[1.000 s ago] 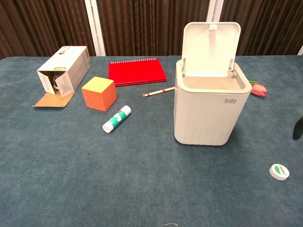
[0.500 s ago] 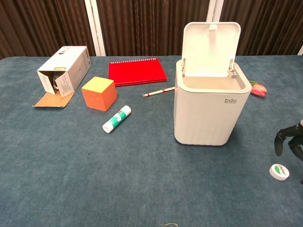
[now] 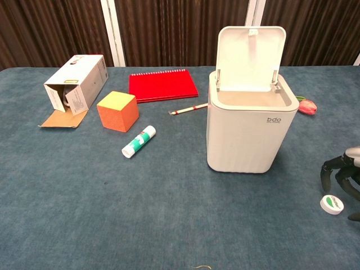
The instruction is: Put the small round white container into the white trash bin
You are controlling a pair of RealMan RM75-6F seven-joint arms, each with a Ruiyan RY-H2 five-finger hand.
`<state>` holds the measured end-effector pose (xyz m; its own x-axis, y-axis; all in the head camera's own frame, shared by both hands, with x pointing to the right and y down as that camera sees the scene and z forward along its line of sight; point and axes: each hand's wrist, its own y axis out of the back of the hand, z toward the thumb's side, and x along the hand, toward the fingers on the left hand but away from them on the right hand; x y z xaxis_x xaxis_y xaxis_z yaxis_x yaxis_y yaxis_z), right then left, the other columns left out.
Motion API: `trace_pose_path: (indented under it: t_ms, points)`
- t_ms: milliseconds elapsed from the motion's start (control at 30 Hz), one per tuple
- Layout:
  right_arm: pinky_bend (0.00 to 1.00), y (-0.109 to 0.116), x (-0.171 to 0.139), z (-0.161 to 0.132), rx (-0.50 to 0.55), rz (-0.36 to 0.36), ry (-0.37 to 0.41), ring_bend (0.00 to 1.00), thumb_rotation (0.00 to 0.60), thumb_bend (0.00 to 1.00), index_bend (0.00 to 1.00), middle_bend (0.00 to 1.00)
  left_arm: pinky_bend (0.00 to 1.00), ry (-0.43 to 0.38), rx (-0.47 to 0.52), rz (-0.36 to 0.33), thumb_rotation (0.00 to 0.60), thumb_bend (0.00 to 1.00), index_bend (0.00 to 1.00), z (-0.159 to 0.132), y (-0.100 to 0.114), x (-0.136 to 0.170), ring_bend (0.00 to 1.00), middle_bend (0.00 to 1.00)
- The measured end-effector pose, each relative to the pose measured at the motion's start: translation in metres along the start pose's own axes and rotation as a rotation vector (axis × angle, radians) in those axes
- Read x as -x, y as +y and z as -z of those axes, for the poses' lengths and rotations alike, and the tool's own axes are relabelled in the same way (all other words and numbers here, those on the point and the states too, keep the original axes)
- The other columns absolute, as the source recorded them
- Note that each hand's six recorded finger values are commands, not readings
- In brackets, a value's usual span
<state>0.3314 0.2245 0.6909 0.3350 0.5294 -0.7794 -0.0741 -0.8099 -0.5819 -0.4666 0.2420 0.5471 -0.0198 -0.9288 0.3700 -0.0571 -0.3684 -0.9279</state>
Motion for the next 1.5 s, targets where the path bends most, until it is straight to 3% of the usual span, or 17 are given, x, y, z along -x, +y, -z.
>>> trace_pose_path:
  t_ms: [933,1133,1367,1500]
  points:
    - [1.0,-0.008,0.011,0.001,0.037,0.015,0.006,0.85,0.6,0.29,0.66,0.82,0.23,-0.002,0.006,-0.008,0.6,0.27,0.18,0.0,0.002,0.0,0.11,0.06]
    - [1.0,0.005,0.005,0.001,0.049,0.076,0.01,0.85,0.6,0.29,0.69,0.82,0.23,-0.003,0.006,-0.007,0.6,0.27,0.18,0.0,0.002,0.0,0.11,0.06]
    - [1.0,0.049,-0.017,-0.009,0.072,0.24,0.041,0.85,0.6,0.29,0.69,0.82,0.23,-0.005,0.0,0.003,0.6,0.27,0.18,-0.001,0.0,0.0,0.11,0.06]
    - [1.0,0.066,-0.027,-0.012,0.069,0.296,0.048,0.85,0.6,0.29,0.69,0.82,0.23,-0.005,-0.004,0.006,0.6,0.27,0.18,-0.001,-0.001,0.0,0.11,0.06]
